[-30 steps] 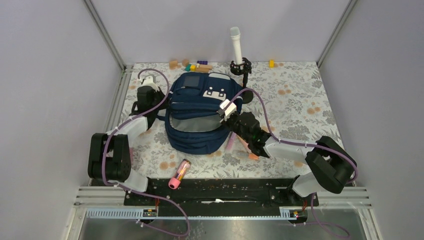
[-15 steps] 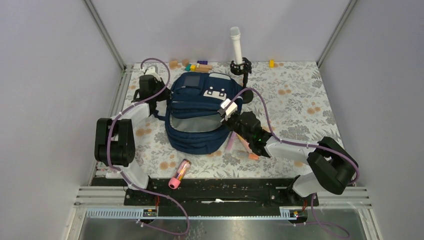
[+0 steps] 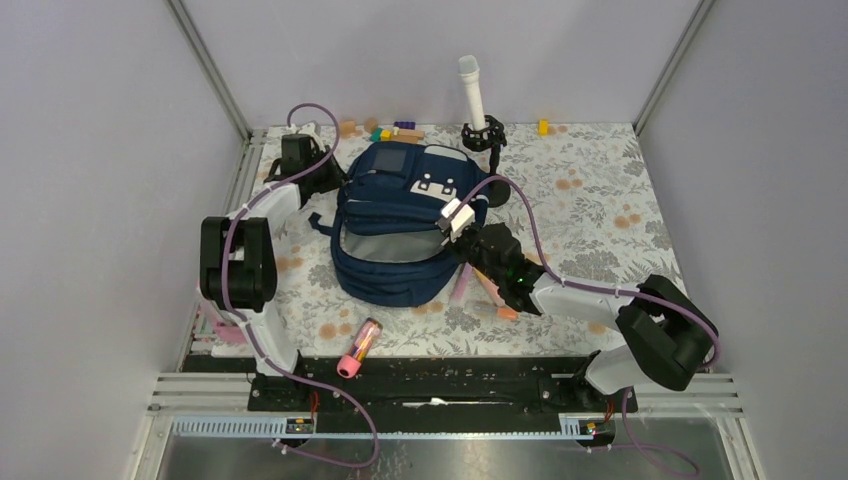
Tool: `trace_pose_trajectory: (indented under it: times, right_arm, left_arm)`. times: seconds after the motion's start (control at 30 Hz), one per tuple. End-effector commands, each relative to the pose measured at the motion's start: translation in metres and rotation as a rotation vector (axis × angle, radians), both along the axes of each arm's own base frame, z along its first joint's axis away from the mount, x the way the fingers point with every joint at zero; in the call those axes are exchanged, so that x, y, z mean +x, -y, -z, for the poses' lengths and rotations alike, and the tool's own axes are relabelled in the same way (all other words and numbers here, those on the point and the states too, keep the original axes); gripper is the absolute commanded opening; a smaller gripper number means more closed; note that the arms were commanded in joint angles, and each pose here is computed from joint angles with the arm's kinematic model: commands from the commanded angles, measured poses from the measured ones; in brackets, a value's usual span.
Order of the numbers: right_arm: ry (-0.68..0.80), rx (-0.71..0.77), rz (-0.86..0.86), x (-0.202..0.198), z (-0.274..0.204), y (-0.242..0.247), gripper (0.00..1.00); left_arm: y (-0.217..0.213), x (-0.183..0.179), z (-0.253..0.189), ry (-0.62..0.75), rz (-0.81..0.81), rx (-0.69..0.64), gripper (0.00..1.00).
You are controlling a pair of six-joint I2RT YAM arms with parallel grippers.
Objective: Pack the student bag
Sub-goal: Unzip the student bag at the center of the board.
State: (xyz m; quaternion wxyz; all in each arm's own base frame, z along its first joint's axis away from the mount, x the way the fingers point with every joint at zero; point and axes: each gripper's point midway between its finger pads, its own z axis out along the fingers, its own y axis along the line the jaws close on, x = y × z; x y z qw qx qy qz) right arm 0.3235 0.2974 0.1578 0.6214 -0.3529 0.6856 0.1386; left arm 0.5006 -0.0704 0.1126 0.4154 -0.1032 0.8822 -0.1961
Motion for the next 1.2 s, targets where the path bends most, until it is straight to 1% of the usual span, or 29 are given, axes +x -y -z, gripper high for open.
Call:
trace_pose_trajectory:
  times: [0.0,0.07,0.13,0.3,0.37,0.43,0.53,0.63,0.7,0.77,0.83,0.9,1.0,1.1,1.13,1.17]
  right_arm:
    - [0.090,0.164,0.016,0.003,-0.066,-0.001,0.00]
    - [0.088,0.164,0.018,0.003,-0.066,-0.001,0.00]
    - [0.090,0.163,0.023,0.005,-0.068,-0.001,0.00]
    - [0.094,0.165,0.028,0.008,-0.071,-0.002,0.00]
    - [0.091,0.171,0.020,0.007,-0.073,-0.005,0.00]
    - [0.084,0.174,0.011,0.007,-0.074,-0.006,0.00]
    - [0.076,0.184,-0.001,0.006,-0.076,-0.008,0.00]
    - [0.062,0.181,-0.015,0.007,-0.077,-0.008,0.00]
    - [0.058,0.181,-0.031,0.007,-0.078,-0.008,0.00]
    - [0.056,0.183,-0.040,0.007,-0.079,-0.008,0.00]
    - [0.051,0.182,-0.044,0.008,-0.078,-0.007,0.00]
    - [0.045,0.186,-0.043,0.009,-0.079,-0.005,0.00]
    - [0.024,0.184,-0.067,0.003,-0.076,-0.007,0.00]
    - [0.014,0.185,-0.074,-0.001,-0.073,-0.005,0.00]
    - [0.009,0.185,-0.075,-0.002,-0.071,-0.004,0.00]
    - [0.004,0.185,-0.074,-0.003,-0.070,-0.004,0.00]
  left_arm:
    - [-0.044,0.020,-0.031,0.135,-0.124,0.067,0.41]
    - [-0.046,0.011,-0.048,0.170,-0.139,0.072,0.62]
    - [-0.047,0.000,-0.063,0.197,-0.144,0.072,0.72]
    - [-0.047,-0.035,-0.110,0.258,-0.165,0.056,0.78]
    - [-0.042,-0.052,-0.137,0.316,-0.142,0.049,0.83]
    - [-0.030,-0.073,-0.169,0.389,-0.087,0.055,0.87]
    - [-0.006,-0.106,-0.213,0.470,0.023,0.116,0.89]
    - [0.024,-0.141,-0.233,0.502,0.208,0.202,0.91]
    - [0.041,-0.166,-0.230,0.508,0.389,0.271,0.94]
    - [0.055,-0.189,-0.216,0.496,0.558,0.330,0.95]
    - [0.065,-0.202,-0.200,0.506,0.623,0.390,0.97]
    - [0.083,-0.215,-0.179,0.510,0.715,0.403,0.98]
    - [0.097,-0.223,-0.153,0.474,0.778,0.411,0.98]
    - [0.100,-0.223,-0.141,0.473,0.794,0.497,0.98]
    - [0.097,-0.217,-0.142,0.494,0.760,0.547,0.98]
    - [0.100,-0.216,-0.143,0.517,0.763,0.568,0.99]
